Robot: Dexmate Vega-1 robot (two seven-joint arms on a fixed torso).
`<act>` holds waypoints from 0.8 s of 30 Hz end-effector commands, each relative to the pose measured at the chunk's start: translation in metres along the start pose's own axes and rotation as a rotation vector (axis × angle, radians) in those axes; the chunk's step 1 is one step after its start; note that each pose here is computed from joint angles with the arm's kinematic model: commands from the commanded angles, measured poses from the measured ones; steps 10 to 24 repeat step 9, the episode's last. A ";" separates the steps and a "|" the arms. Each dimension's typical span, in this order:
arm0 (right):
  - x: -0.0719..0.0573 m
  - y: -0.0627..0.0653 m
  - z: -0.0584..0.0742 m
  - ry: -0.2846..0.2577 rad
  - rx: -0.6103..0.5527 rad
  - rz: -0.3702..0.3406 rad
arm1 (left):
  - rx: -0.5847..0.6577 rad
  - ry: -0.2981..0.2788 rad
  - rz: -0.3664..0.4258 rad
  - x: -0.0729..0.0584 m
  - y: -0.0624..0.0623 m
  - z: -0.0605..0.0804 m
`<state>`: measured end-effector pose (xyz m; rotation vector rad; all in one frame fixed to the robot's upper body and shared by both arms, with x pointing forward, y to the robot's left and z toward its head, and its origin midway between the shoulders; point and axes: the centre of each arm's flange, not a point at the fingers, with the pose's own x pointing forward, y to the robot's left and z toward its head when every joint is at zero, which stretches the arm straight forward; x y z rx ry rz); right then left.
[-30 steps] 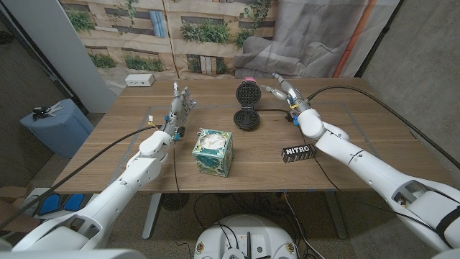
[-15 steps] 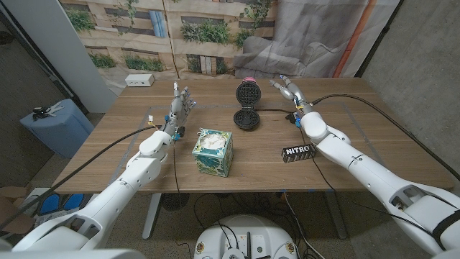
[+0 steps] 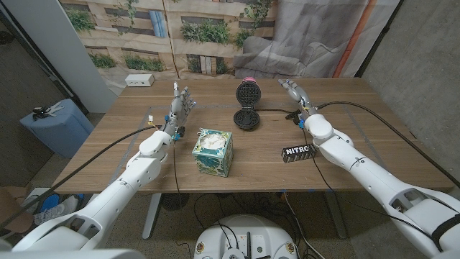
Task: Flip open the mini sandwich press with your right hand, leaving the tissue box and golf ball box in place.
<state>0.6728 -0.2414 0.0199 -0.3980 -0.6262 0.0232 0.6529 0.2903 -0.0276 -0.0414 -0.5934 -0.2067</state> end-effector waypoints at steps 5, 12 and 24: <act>-0.003 -0.010 -0.028 0.062 0.228 -0.017 | 0.000 0.000 0.000 0.000 0.000 0.000; -0.007 -0.013 -0.037 0.059 0.316 -0.030 | 0.000 0.000 0.000 0.000 0.000 0.000; -0.007 -0.013 -0.037 0.059 0.316 -0.030 | 0.000 0.000 0.000 0.000 0.000 0.000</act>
